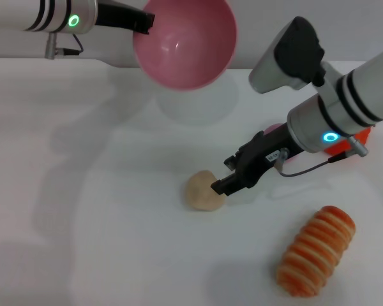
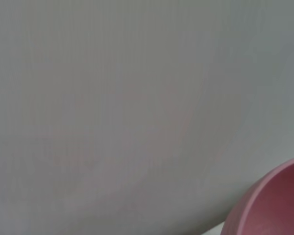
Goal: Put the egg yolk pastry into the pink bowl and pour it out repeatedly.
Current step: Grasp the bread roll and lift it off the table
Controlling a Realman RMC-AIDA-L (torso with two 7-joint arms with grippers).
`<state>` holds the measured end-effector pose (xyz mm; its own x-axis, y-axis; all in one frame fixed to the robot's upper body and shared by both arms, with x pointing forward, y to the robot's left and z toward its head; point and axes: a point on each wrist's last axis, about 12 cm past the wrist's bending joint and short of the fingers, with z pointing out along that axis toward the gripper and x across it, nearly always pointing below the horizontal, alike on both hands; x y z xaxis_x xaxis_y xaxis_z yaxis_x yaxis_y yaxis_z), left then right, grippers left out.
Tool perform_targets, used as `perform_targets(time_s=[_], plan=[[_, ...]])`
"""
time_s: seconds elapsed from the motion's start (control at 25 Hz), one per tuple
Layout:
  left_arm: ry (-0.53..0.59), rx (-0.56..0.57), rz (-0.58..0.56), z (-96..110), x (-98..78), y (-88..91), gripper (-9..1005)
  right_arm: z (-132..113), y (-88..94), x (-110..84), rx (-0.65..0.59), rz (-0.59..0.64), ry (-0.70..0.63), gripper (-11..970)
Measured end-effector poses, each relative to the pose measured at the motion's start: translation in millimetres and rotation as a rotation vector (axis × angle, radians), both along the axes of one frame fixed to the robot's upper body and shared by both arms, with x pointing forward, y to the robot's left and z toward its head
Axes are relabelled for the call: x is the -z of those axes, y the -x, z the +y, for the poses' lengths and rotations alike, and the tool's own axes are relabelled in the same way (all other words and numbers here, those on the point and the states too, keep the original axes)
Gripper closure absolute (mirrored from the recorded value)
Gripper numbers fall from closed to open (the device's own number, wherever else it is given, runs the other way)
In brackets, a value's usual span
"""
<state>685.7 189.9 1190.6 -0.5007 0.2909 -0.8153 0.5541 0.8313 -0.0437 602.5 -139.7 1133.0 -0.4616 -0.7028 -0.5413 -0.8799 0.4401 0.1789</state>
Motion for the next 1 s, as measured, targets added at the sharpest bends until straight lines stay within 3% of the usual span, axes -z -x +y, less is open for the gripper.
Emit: perform_targets(time_s=[0.24, 1.0], plan=[[-0.012, 0.012, 0.012, 2.4, 4.5, 3.2, 952, 11.3, -5.8, 12.0, 0.059, -0.045, 0.031, 451], [-0.039, 0.037, 0.003, 3.5, 9.8, 6.1, 951, 37.8, -0.9, 39.9, 0.029, 0.011, 0.084, 468]])
